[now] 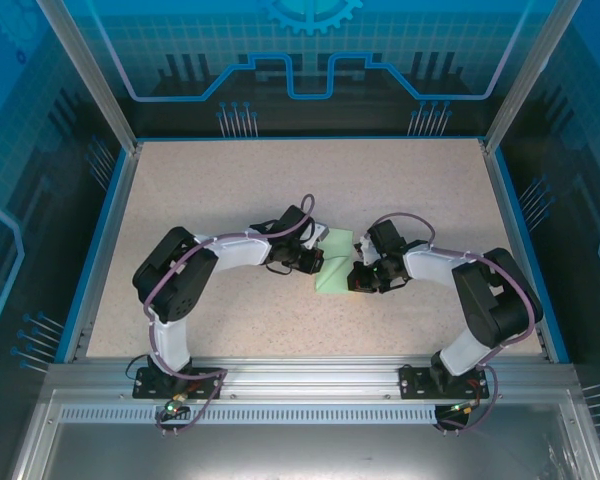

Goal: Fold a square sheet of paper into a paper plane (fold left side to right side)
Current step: Fold the triangle a second time at the center of the table.

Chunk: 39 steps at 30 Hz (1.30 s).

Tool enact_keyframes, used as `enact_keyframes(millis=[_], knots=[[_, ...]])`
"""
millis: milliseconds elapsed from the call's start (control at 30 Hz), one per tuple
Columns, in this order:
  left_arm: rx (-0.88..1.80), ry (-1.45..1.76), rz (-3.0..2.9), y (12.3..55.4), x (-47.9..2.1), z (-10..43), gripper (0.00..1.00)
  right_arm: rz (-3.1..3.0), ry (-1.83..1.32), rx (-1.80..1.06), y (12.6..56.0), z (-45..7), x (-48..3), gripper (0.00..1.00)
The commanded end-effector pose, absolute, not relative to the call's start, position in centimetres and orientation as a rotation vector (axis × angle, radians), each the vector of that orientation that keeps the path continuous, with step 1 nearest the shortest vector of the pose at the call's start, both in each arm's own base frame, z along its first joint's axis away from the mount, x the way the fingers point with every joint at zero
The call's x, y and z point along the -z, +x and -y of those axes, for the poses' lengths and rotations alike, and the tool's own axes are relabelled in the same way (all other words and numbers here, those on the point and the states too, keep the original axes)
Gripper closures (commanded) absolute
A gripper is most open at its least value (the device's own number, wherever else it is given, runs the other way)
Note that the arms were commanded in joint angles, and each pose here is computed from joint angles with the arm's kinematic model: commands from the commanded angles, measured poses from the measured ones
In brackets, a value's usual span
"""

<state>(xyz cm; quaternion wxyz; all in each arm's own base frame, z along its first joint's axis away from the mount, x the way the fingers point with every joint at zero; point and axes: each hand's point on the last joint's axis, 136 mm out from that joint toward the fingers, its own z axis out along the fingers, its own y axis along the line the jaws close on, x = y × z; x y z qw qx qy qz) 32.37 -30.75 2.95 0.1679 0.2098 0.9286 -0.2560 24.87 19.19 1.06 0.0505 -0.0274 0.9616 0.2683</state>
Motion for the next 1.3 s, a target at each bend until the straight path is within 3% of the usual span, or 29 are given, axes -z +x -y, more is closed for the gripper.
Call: enact_keyframes(millis=[0, 667, 1000, 1267], knots=[[0.694, 0.620, -2.649, 33.0, -2.6, 30.4, 0.96, -3.026, -0.090, -0.716, 23.2, -18.2, 0.5, 1.00], [0.692, 0.619, -2.695, 32.7, -0.6, 30.5, 0.96, -3.002, -0.106, -0.759, 23.5, -18.7, -0.1, 1.00], [0.701, 0.616, -2.716, 32.0, 0.1, 30.3, 0.96, -2.669, -0.017, -1.191, 28.1, -21.4, -6.7, 1.00], [0.709, 0.614, -2.716, 32.0, 0.1, 30.3, 0.96, -2.653, 0.004, -1.193, 31.2, -23.6, -6.8, 1.00]])
